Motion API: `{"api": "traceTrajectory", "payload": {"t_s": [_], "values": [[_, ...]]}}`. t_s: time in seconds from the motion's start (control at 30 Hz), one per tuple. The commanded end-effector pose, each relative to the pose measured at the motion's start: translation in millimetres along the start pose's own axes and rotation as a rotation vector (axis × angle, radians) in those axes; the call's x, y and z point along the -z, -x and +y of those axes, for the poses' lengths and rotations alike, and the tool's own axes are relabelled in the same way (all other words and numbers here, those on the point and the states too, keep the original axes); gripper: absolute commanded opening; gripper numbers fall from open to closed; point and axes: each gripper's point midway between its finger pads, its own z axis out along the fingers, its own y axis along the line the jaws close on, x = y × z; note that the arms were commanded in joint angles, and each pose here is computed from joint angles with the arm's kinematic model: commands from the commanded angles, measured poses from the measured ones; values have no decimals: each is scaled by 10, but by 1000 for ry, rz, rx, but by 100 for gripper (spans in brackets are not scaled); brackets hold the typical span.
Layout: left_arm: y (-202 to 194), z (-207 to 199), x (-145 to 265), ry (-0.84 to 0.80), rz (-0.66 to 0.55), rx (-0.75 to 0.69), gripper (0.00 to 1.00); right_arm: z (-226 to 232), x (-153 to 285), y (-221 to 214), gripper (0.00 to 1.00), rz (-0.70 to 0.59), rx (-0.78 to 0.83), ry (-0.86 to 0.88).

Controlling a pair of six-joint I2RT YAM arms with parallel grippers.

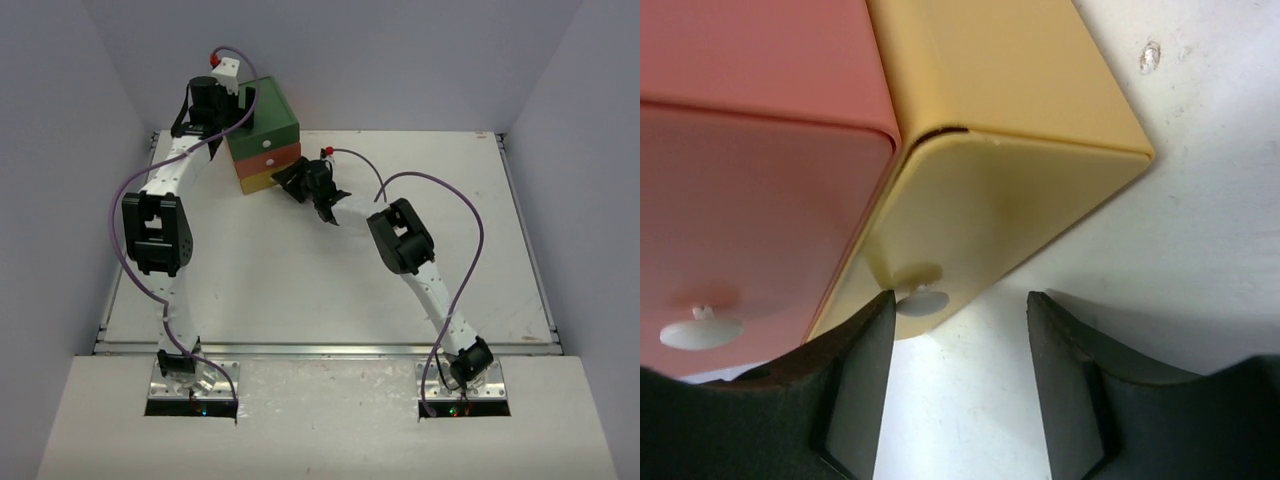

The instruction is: Organize the makeup

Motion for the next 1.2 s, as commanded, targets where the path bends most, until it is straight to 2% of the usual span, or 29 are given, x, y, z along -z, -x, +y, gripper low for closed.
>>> {"api": "traceTrajectory", "payload": {"t_s": [0.0,0.17,0.2,0.23,0.27,0.33,0.37,0.4,0.43,0.47,0.57,0.63,0.7,0.77,0.87,0.93,0.97,1.07,1.17], "values": [[-371,-59,41,-39,130,9,94,477,269,499,58,-136,44,120],[-312,-49,45,-37,120,7,95,730,792,601,68,-143,107,211],[-285,-50,46,-39,116,5,95,650,888,560,70,-132,118,197],[-249,-49,47,-40,109,4,95,609,992,525,79,-118,138,188],[-213,-51,46,-44,103,3,95,744,1195,555,99,-113,178,213],[-98,-41,53,-44,80,1,96,782,1537,521,99,-87,249,221],[-54,-32,60,-41,72,-1,96,744,1671,517,99,-84,341,212],[-11,-23,64,-39,63,-2,96,752,1809,520,99,-78,346,203],[40,-15,79,-36,54,-1,97,534,1960,456,99,-53,447,156],[150,-2,109,-33,36,-2,98,569,2209,555,99,-53,496,121],[460,35,227,-27,-8,-6,99,85,2732,738,99,58,611,-76],[681,79,366,-12,-35,-12,99,-353,3114,938,99,125,591,-246],[869,171,544,31,-65,-34,100,-519,3517,1188,99,97,608,-304],[1074,398,850,148,-93,-55,100,-918,3899,1465,99,52,503,-423],[1089,631,1173,243,-71,-77,100,-1193,4236,1704,99,-6,359,-502],[751,915,1424,298,12,-62,100,-1221,4369,1800,99,-31,365,-498],[738,1122,1661,340,9,-44,100,-1195,4372,1835,99,-40,399,-489],[187,1437,2023,378,89,22,100,-1169,4354,1907,99,-71,389,-491],[-332,1496,2257,390,164,54,100,-1138,4341,1936,99,-64,369,-497]]}}
